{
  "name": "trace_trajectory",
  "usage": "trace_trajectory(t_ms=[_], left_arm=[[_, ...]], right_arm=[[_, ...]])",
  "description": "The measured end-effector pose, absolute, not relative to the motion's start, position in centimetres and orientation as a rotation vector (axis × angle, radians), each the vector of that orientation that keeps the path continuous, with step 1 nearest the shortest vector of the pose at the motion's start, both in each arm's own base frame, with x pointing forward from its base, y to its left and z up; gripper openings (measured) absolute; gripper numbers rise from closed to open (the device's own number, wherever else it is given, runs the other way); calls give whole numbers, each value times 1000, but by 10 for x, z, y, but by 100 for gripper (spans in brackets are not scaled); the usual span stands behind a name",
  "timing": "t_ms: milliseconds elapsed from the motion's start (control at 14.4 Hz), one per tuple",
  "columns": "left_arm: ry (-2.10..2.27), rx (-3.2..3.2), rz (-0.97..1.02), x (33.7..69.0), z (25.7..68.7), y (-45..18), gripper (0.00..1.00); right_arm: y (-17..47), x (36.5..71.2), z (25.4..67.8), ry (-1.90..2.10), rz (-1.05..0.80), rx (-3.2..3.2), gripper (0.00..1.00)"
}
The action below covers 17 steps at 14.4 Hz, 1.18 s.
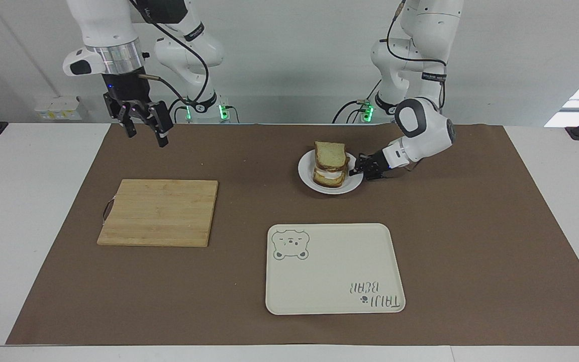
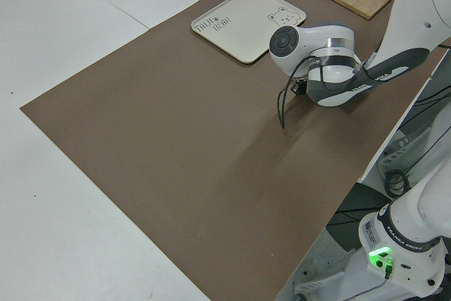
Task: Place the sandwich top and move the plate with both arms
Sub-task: 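Release the bread with the right gripper while the left gripper grips the plate, then slide the plate onto the bear tray with the left gripper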
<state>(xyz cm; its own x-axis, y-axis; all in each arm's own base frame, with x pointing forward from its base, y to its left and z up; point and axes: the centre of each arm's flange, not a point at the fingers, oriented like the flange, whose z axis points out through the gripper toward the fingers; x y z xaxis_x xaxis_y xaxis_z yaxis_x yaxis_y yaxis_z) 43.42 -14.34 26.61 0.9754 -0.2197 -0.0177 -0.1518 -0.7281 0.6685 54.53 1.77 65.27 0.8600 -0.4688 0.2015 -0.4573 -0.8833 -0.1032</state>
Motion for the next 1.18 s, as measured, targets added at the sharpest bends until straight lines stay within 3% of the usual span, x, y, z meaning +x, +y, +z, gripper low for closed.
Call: trace_trajectory(t_ms=[485, 763, 1179], left_arm=[[-166, 2301, -132, 473, 296, -113, 9], [-137, 2276, -120, 512, 322, -104, 9], [-36, 2332, -121, 581, 344, -115, 9]], right_arm=[[-51, 531, 646, 558, -205, -3071, 100], [-29, 523, 631, 339, -85, -3119, 100], [13, 516, 630, 201, -77, -3131, 100]])
